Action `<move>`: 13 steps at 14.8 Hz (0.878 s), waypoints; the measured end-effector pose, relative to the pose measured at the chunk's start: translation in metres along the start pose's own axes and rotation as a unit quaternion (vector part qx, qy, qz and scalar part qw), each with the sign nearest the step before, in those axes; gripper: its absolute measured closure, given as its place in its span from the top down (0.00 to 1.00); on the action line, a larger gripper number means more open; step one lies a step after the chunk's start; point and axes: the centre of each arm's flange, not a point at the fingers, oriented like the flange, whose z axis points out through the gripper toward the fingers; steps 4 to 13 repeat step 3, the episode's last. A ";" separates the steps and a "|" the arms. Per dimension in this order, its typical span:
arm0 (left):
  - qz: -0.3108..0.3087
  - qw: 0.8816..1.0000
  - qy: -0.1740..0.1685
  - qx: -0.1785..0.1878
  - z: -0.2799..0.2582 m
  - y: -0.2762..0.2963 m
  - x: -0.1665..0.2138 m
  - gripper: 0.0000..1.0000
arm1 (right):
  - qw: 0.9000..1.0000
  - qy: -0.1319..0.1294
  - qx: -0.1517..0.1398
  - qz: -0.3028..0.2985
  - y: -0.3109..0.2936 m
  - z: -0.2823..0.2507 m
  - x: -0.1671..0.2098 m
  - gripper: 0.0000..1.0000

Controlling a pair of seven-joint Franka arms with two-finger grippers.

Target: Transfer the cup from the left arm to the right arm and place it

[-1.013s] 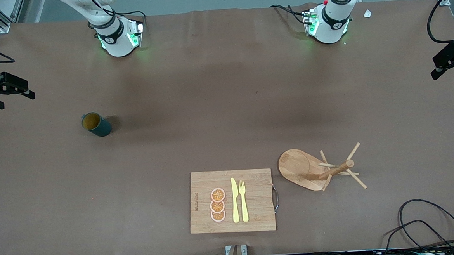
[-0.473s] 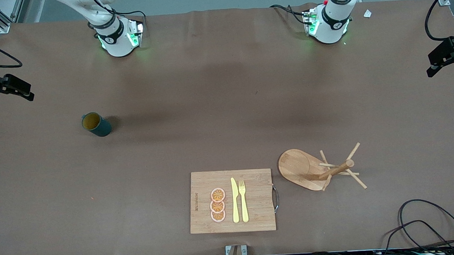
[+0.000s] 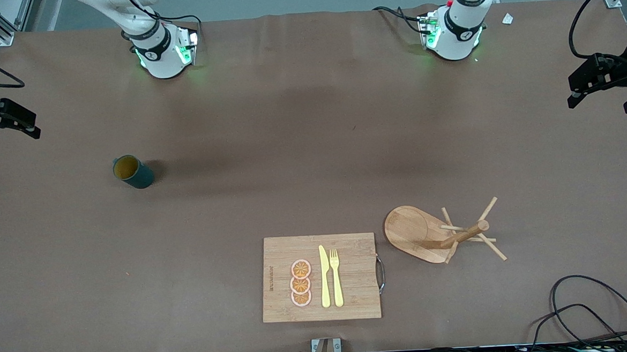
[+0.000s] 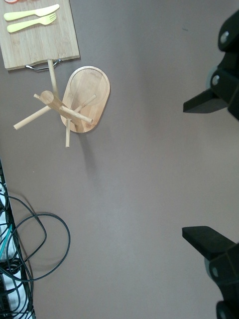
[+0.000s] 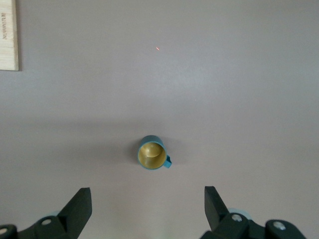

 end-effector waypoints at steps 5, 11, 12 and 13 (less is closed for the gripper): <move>-0.004 1.000 0.000 0.000 0.000 -0.004 -0.001 1.00 | 1.000 0.001 0.000 -0.010 0.001 0.000 0.000 1.00; -0.004 1.000 0.000 0.000 0.000 -0.004 -0.001 1.00 | 1.000 0.001 0.000 -0.010 0.001 0.000 0.000 1.00; -0.004 1.000 0.000 0.000 0.000 -0.004 -0.001 1.00 | 1.000 0.001 0.000 -0.010 0.001 0.000 0.000 1.00; -0.004 1.000 0.000 0.000 0.000 -0.004 -0.001 1.00 | 1.000 0.001 0.000 -0.010 0.001 0.000 0.000 1.00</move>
